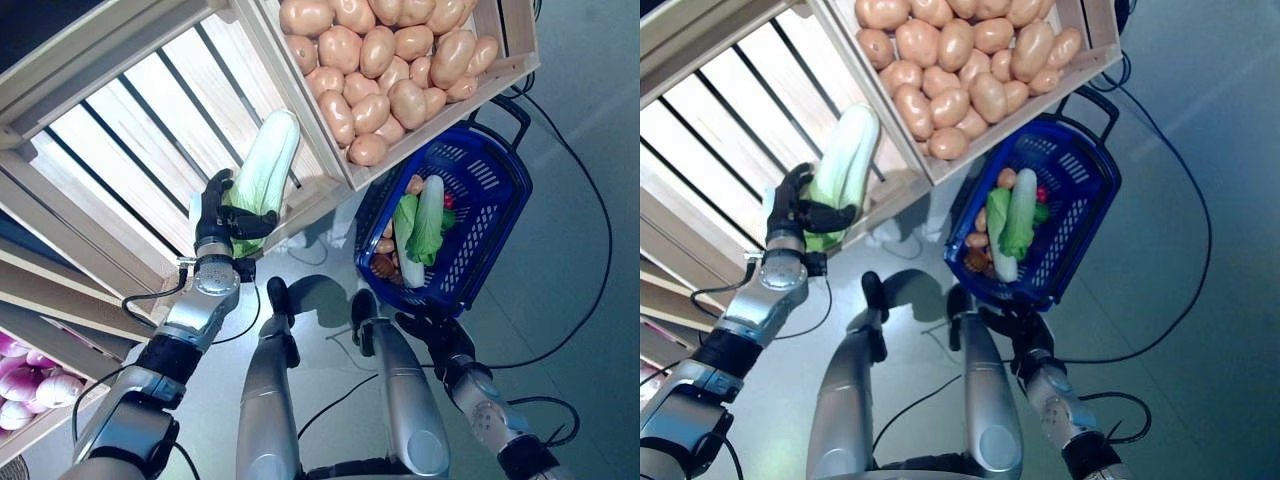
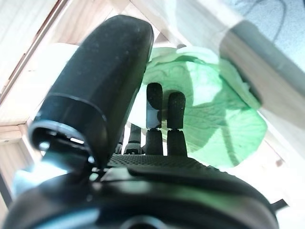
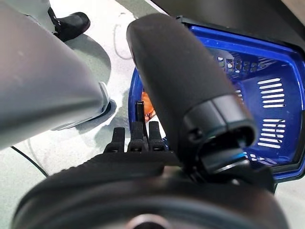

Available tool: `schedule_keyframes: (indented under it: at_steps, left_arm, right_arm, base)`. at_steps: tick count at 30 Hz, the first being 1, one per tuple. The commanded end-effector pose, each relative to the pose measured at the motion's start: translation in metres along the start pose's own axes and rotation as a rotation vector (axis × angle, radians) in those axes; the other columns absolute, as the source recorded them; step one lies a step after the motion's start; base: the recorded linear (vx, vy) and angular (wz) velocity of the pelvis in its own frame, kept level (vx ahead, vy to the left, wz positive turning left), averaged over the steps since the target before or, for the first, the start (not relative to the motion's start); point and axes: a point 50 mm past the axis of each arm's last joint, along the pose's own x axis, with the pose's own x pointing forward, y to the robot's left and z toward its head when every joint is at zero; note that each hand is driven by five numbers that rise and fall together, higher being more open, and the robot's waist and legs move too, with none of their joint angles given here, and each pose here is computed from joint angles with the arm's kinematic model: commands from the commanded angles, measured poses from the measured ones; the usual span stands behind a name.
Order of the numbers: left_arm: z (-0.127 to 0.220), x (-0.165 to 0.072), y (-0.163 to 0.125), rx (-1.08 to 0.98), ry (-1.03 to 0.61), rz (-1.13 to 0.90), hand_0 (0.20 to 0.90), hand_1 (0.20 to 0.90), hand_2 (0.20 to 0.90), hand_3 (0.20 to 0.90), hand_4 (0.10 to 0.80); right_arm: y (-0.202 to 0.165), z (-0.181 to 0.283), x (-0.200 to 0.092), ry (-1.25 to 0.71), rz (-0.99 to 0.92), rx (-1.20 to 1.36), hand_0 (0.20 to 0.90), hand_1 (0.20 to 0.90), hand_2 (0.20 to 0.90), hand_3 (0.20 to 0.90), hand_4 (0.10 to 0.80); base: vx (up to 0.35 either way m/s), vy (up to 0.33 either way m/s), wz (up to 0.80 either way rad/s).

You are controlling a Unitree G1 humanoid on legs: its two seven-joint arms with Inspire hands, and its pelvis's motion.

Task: Put vegetables into the basket

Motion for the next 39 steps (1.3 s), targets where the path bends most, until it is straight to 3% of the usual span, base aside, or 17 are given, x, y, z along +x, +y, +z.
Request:
schedule_keyframes:
  at_steps: [1,9,28,29,30,31,39]
  left_arm:
    - [0.019,-0.014,-0.061,-0.192,-0.012,-0.166,0.900,0.900,0.900,0.900,0.800]
    - [0.017,-0.005,-0.078,-0.208,0.113,-0.087,0.900,0.900,0.900,0.900,0.800]
    - [0.013,-0.007,-0.104,-0.174,0.212,0.044,0.900,0.900,0.900,0.900,0.800]
    - [0.013,-0.008,-0.105,-0.203,0.234,0.050,0.867,0.867,0.867,0.867,0.778]
    - [0.013,-0.008,-0.105,-0.208,0.239,0.057,0.524,0.524,0.524,0.524,0.549]
    - [0.012,-0.007,-0.104,-0.200,0.238,0.069,0.300,0.300,0.300,0.300,0.400]
    - [0.009,-0.007,-0.105,-0.149,0.250,0.052,0.300,0.300,0.300,0.300,0.400]
  right_arm:
    - [-0.012,0.010,-0.011,-0.071,0.029,-0.006,0.900,0.900,0.900,0.900,0.800]
    - [0.003,0.010,-0.007,-0.041,0.062,-0.026,0.900,0.900,0.900,0.900,0.800]
    - [0.015,0.009,-0.001,0.031,0.067,-0.069,0.900,0.900,0.900,0.900,0.800]
    - [0.017,0.009,-0.001,0.034,0.075,-0.070,0.900,0.900,0.900,0.900,0.800]
    - [0.017,0.009,-0.002,0.035,0.078,-0.071,0.900,0.900,0.900,0.900,0.800]
    - [0.019,0.008,-0.001,0.041,0.083,-0.078,0.900,0.900,0.900,0.900,0.800]
    - [0.020,0.008,-0.001,0.050,0.081,-0.095,0.900,0.900,0.900,0.900,0.800]
  base:
    - [0.000,0.000,0.00]
    - [0.000,0.000,0.00]
    - [0.001,0.009,-0.03]
    - [0.000,0.000,0.00]
    - [0.000,0.000,0.00]
    - [0.000,0.000,0.00]
    - [-0.010,0.017,-0.07]
